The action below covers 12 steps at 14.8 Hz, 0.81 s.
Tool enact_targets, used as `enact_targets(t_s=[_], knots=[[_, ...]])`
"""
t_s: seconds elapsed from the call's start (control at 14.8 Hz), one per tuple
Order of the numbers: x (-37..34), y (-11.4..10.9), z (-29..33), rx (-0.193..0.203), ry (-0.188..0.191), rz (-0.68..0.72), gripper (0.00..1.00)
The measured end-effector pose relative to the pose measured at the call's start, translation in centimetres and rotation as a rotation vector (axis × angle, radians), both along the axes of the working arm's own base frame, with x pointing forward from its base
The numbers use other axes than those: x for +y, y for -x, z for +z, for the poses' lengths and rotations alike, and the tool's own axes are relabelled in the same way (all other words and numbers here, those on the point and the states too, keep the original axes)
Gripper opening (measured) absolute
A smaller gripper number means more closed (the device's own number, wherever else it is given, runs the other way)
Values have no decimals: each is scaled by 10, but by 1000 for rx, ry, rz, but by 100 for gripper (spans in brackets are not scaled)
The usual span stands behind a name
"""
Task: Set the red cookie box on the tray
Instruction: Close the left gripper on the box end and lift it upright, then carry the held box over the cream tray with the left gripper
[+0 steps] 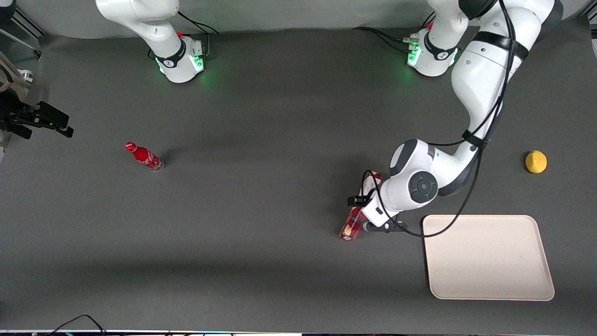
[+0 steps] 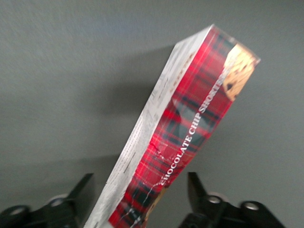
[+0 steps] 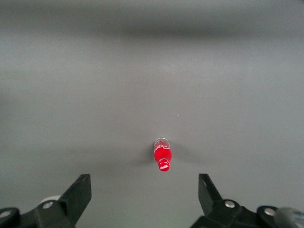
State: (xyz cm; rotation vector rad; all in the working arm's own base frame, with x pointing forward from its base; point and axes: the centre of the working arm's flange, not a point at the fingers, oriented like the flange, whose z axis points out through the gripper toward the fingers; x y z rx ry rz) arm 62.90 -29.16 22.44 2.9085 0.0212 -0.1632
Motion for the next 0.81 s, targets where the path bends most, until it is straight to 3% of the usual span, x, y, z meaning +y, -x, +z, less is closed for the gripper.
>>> enact_targets(t_s=[0.34,0.47,0.54,0.81], knots=[[2,4,-5,12,-11,24,31],[12,-1,1,20,-20,34,13],[20,-5,6,30,-27,42,6],[65,-33,72,77,-71,79,6]])
